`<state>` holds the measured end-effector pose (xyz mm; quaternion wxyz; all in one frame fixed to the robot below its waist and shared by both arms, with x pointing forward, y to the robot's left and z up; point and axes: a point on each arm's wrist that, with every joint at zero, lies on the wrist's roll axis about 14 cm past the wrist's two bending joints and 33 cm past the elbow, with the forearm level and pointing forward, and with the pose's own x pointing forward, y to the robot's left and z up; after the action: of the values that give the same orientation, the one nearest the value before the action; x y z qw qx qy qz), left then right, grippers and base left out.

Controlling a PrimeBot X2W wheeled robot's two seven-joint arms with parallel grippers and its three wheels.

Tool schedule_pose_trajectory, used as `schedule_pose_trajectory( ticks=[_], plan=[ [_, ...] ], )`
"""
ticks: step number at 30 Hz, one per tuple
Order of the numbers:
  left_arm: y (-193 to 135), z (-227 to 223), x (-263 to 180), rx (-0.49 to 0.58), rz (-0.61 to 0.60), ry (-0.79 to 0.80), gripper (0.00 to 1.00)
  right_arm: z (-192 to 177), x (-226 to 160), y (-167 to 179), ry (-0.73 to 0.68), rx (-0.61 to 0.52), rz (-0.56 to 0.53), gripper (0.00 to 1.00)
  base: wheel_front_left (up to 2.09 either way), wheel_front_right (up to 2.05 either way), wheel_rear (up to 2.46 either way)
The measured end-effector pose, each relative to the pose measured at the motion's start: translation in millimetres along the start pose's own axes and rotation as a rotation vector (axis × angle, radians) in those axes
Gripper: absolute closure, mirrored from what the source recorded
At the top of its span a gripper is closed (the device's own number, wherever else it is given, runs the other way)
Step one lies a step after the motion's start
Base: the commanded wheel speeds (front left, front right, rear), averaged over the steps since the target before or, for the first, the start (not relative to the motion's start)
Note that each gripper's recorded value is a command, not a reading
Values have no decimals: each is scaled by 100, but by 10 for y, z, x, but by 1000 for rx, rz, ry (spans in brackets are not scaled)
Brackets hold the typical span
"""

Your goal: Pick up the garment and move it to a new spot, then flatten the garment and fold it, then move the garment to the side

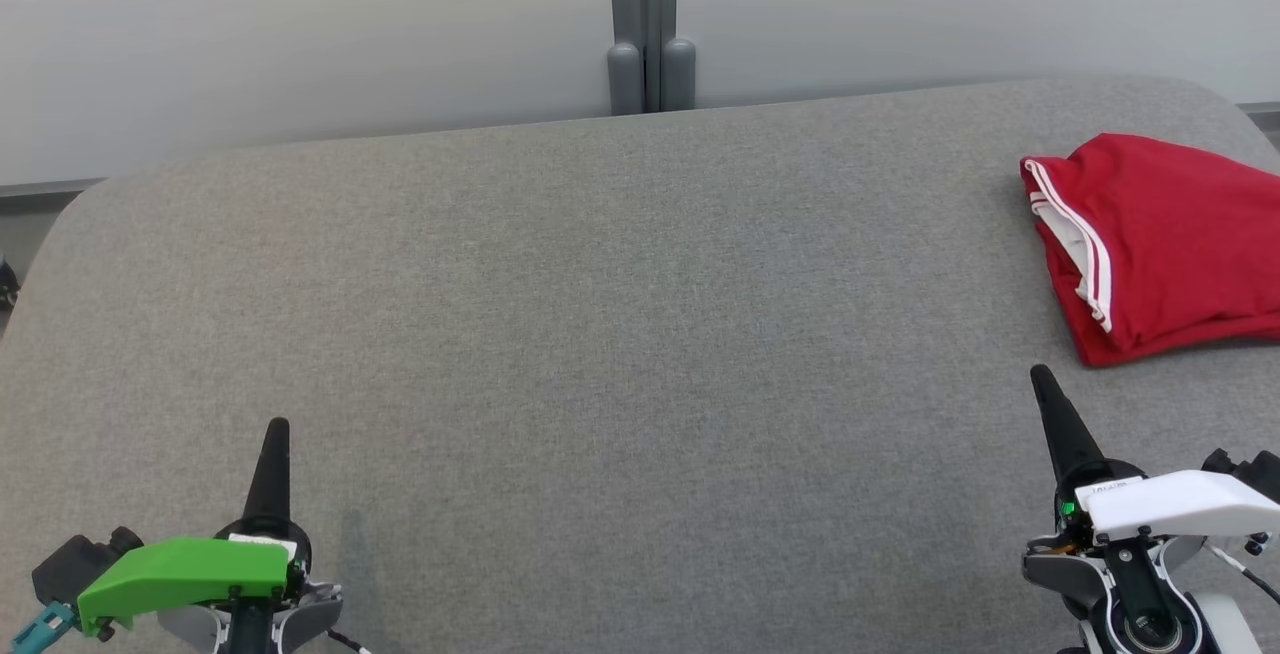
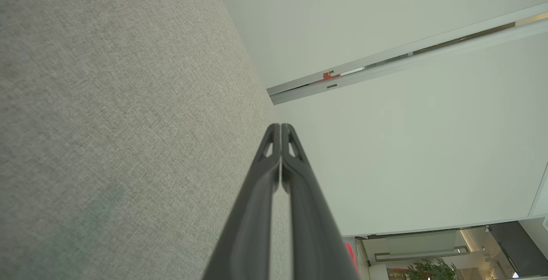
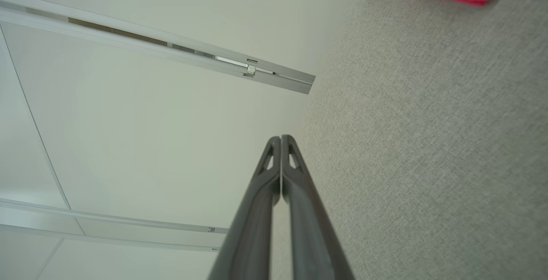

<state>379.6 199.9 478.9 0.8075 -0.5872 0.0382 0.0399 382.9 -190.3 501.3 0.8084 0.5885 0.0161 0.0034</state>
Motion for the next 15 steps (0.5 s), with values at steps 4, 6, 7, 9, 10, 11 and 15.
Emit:
schedule_pose_trajectory(
  ticks=[4,6,7,9,10,11,15],
  plan=[
    [-21,3,6,-33,-8,1,100,7,0,-11,-2,33,-3,100,0,0,0],
    [-38,8,13,-53,-14,1,100,13,4,-9,-3,50,-2,100,0,0,0],
    [-45,7,16,-62,-16,2,100,15,6,-11,-4,59,-3,100,0,0,0],
    [-60,15,19,-78,-22,0,100,20,10,-9,-5,77,-2,100,0,0,0],
    [-63,16,19,-86,-24,1,100,24,13,-7,-6,84,-1,100,0,0,0],
    [-67,17,19,-94,-26,2,100,28,18,-2,-7,92,0,100,0,0,0],
    [-82,25,21,-129,-33,1,100,37,17,-10,-10,125,-2,100,0,0,0]
  ],
)
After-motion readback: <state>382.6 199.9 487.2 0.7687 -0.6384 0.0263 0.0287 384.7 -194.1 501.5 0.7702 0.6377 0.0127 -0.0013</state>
